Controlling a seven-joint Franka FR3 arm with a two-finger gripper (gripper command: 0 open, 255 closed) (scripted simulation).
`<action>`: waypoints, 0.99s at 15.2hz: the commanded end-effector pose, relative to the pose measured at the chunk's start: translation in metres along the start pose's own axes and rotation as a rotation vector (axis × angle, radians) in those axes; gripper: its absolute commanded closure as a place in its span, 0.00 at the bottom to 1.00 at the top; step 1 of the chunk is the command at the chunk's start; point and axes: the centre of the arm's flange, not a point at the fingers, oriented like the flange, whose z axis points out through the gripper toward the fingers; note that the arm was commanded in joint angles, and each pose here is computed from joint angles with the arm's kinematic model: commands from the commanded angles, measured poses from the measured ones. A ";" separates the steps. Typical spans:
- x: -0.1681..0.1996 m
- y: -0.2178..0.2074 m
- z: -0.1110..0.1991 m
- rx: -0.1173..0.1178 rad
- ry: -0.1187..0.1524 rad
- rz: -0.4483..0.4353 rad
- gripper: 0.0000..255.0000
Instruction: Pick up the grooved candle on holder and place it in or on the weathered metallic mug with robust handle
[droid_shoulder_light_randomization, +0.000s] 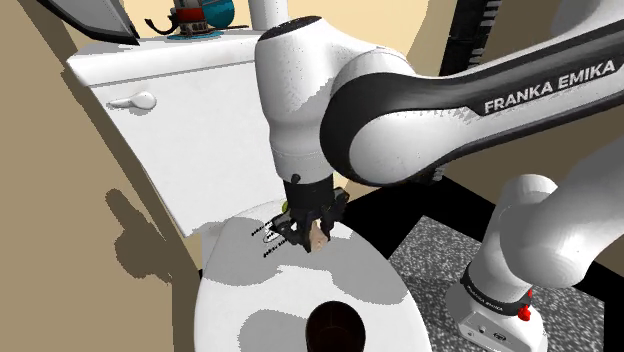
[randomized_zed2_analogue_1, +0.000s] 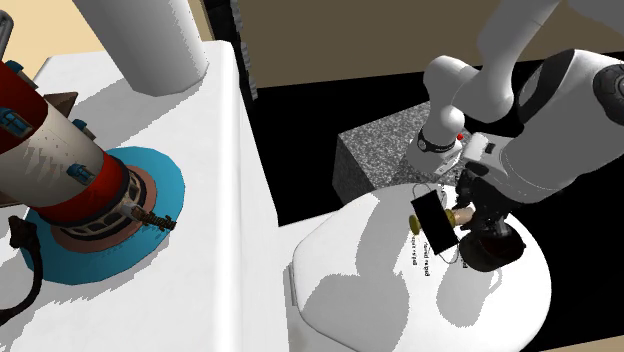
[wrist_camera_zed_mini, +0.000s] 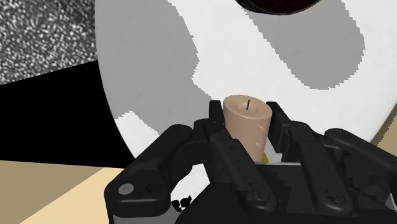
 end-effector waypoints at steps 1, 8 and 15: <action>-0.027 -0.004 0.000 0.000 0.000 0.001 1.00; -0.117 -0.023 -0.001 0.000 0.000 0.001 1.00; -0.179 -0.036 0.009 0.000 0.000 0.001 1.00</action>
